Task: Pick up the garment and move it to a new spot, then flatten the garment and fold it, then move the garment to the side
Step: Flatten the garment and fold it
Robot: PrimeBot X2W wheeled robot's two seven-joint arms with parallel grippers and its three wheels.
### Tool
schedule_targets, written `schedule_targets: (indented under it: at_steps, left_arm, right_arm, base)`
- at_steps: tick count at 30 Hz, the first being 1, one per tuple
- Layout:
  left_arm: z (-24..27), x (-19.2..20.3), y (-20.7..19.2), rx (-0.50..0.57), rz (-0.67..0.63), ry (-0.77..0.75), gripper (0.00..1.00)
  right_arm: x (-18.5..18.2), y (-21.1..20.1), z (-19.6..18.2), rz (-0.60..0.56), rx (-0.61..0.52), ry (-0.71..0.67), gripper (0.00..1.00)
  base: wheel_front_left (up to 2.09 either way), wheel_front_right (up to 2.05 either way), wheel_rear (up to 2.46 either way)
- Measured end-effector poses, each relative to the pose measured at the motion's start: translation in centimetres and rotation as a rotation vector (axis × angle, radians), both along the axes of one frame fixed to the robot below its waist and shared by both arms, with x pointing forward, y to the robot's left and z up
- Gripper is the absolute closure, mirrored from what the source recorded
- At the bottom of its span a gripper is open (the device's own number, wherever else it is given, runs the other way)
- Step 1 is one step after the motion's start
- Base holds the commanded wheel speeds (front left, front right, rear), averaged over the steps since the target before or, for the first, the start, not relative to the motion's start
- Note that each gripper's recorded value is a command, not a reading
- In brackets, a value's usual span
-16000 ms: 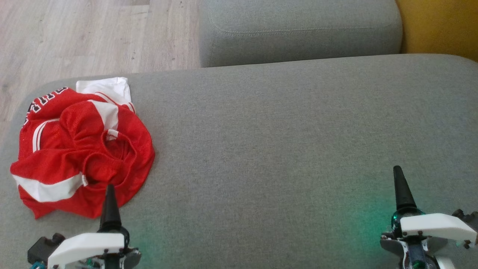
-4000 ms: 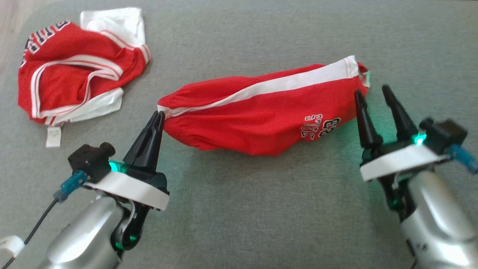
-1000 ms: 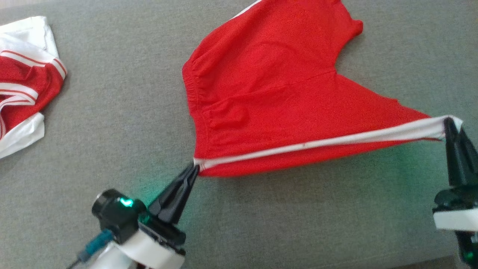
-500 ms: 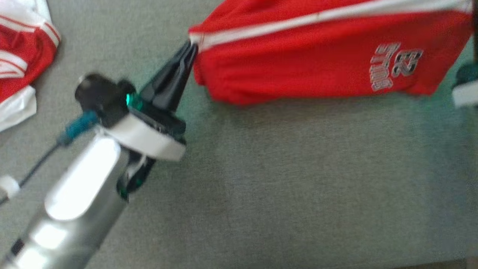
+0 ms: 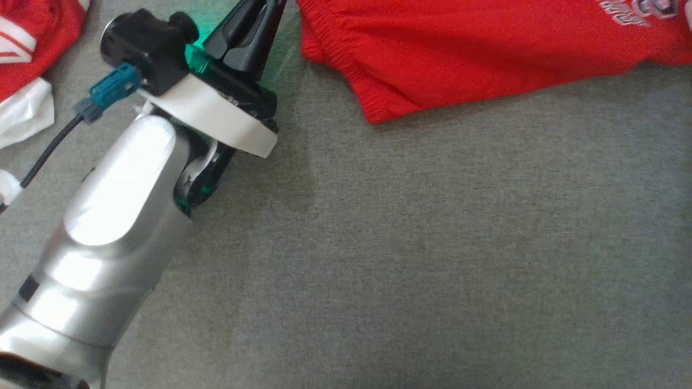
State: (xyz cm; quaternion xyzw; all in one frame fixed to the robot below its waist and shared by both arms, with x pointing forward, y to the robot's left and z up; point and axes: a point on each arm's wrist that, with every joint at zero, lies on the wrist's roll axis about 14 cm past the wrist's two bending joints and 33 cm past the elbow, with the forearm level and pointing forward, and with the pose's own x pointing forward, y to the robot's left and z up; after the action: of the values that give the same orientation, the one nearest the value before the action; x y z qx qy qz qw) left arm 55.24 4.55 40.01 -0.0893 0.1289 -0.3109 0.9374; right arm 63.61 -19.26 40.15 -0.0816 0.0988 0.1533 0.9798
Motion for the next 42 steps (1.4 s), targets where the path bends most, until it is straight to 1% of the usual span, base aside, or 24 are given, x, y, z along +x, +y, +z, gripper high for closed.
schedule_targets:
  at_steps: [2,3,4,5,6,9,13,16,18,22,25,31,36,42]
  left_arm:
    - [-0.3,0.2,0.0,-0.009,0.004,-0.007,1.00]
    - [-0.4,0.3,0.0,-0.011,0.005,-0.010,1.00]
    - [-0.4,0.4,0.1,-0.013,0.008,-0.014,1.00]
    - [-0.3,0.4,0.2,-0.015,0.012,-0.020,0.57]
    - [-0.3,0.5,0.2,-0.019,0.018,-0.026,0.00]
    - [0.3,0.5,0.4,-0.028,0.032,-0.055,0.00]
    - [1.2,0.4,1.2,0.016,0.081,-0.134,0.00]
    - [1.5,-0.5,2.0,0.060,0.141,-0.169,0.00]
    - [1.9,-1.4,2.6,0.070,0.191,-0.180,0.00]
    - [4.2,-3.3,3.6,0.049,0.281,-0.233,0.00]
    - [4.6,-5.1,4.6,0.043,0.338,-0.228,0.00]
    - [5.4,-7.9,6.0,0.042,0.409,-0.221,0.00]
    - [6.3,-8.7,6.8,0.039,0.431,-0.237,0.00]
    - [7.2,-8.7,7.4,0.031,0.449,-0.263,0.00]
  right_arm:
    - [1.1,0.6,-0.9,0.010,-0.001,-0.002,1.00]
    - [1.3,0.7,-1.1,0.010,0.002,-0.004,0.82]
    - [1.5,0.8,-1.3,0.007,0.007,-0.004,0.15]
    - [1.7,0.8,-1.6,-0.001,0.013,0.002,0.00]
    - [1.8,0.9,-1.7,-0.009,0.028,0.000,0.00]
    - [1.6,1.0,-1.6,-0.026,0.062,0.000,0.00]
    - [0.8,1.5,-1.2,-0.030,0.103,0.016,0.00]
    - [-0.7,1.7,-2.1,-0.034,0.112,0.089,0.00]
    - [-1.7,1.2,-2.9,-0.058,0.118,0.150,0.00]
    - [-2.6,-0.1,-3.8,-0.118,0.135,0.241,0.00]
    - [-3.0,-0.4,-4.3,-0.155,0.164,0.294,0.00]
    - [-3.1,-1.0,-3.1,-0.202,0.250,0.266,0.00]
    - [-3.9,-1.0,-2.6,-0.186,0.250,0.285,0.00]
    - [-5.9,-1.4,-5.0,-0.187,0.208,0.427,0.00]
  base:
    - [0.00,0.00,0.00]
    - [0.00,0.00,0.00]
    - [0.00,0.00,0.00]
    - [0.00,0.00,0.00]
    - [0.00,0.00,0.00]
    - [0.00,0.00,0.00]
    - [0.00,0.00,0.00]
    - [0.00,0.00,0.00]
    - [0.00,0.00,0.00]
    - [0.00,0.00,0.00]
    - [0.00,0.00,0.00]
    - [0.00,0.00,0.00]
    - [0.00,0.00,0.00]
    - [0.00,0.00,0.00]
